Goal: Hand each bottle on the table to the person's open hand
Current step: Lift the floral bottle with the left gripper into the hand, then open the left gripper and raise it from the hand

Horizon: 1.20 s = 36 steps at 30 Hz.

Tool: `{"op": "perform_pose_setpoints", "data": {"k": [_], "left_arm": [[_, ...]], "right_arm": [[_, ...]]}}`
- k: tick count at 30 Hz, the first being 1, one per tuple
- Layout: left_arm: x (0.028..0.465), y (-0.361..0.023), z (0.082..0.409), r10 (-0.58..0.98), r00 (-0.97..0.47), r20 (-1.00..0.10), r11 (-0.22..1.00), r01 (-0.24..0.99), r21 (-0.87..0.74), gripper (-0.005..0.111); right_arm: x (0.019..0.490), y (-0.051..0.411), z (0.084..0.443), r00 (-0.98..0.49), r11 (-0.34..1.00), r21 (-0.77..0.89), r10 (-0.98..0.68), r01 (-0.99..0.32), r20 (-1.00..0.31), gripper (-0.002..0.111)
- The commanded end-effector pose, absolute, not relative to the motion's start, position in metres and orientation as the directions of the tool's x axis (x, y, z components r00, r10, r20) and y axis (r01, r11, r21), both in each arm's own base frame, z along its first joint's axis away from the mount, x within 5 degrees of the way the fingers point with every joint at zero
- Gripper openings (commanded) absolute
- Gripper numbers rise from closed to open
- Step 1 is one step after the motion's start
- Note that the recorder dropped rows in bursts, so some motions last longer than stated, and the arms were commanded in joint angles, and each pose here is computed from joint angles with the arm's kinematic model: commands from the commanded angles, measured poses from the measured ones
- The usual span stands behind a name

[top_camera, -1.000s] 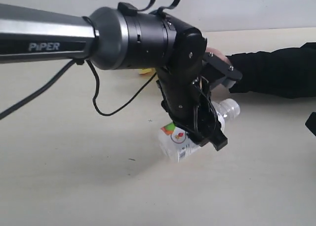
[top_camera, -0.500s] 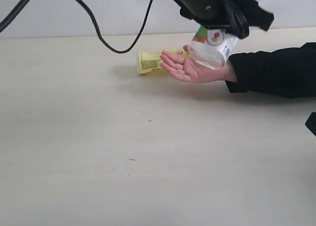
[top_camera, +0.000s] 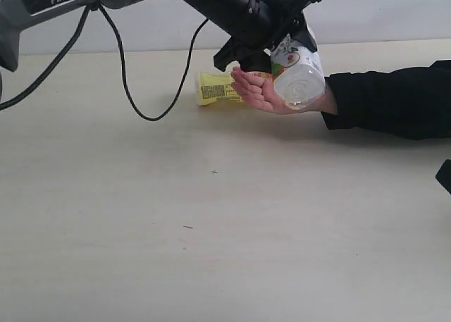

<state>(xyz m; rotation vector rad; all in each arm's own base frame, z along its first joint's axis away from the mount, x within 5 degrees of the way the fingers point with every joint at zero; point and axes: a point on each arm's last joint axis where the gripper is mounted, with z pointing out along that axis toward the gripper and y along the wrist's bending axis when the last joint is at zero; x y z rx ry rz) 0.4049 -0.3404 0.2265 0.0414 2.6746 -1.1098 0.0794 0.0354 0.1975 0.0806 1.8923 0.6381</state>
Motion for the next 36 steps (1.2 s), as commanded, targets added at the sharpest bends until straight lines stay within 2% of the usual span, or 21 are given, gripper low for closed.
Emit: {"op": "perform_pose_setpoints", "data": {"k": [1,14,16,18,24,26,30,36], "left_arm": [[0.419,-0.333,0.220,-0.114,-0.959,-0.261,0.706,0.106,-0.700,0.000],[0.432,-0.329,0.192,-0.149,-0.957,-0.250,0.719,0.068,-0.691,0.001],[0.433,-0.328,0.193,-0.153,-0.956,-0.251,0.719,0.067,-0.691,0.008],[0.433,-0.327,0.193,-0.151,-0.956,-0.253,0.720,0.069,-0.691,0.024],[0.433,-0.327,0.194,-0.115,-0.949,-0.292,0.725,0.121,-0.678,0.090],[0.433,-0.328,0.195,-0.096,-0.944,-0.317,0.725,0.152,-0.671,0.103],[0.432,-0.327,0.201,-0.075,-0.939,-0.336,0.724,0.181,-0.665,0.105],[0.427,-0.320,0.233,0.019,-0.888,-0.460,0.736,0.324,-0.594,0.105]], "right_arm": [[0.079,0.035,0.197,-0.403,0.859,0.454,0.339,-0.237,-0.850,0.000],[0.079,0.035,0.197,-0.403,0.859,0.454,0.339,-0.237,-0.850,0.000],[0.079,0.035,0.197,-0.403,0.859,0.454,0.339,-0.237,-0.850,0.000],[0.079,0.035,0.197,-0.403,0.859,0.454,0.339,-0.237,-0.850,0.000],[0.079,0.035,0.197,-0.403,0.859,0.454,0.339,-0.237,-0.850,0.000],[0.079,0.035,0.197,-0.403,0.859,0.454,0.339,-0.237,-0.850,0.000],[0.079,0.035,0.197,-0.403,0.859,0.454,0.339,-0.237,-0.850,0.000],[0.079,0.035,0.197,-0.403,0.859,0.454,0.339,-0.237,-0.850,0.000]]}}
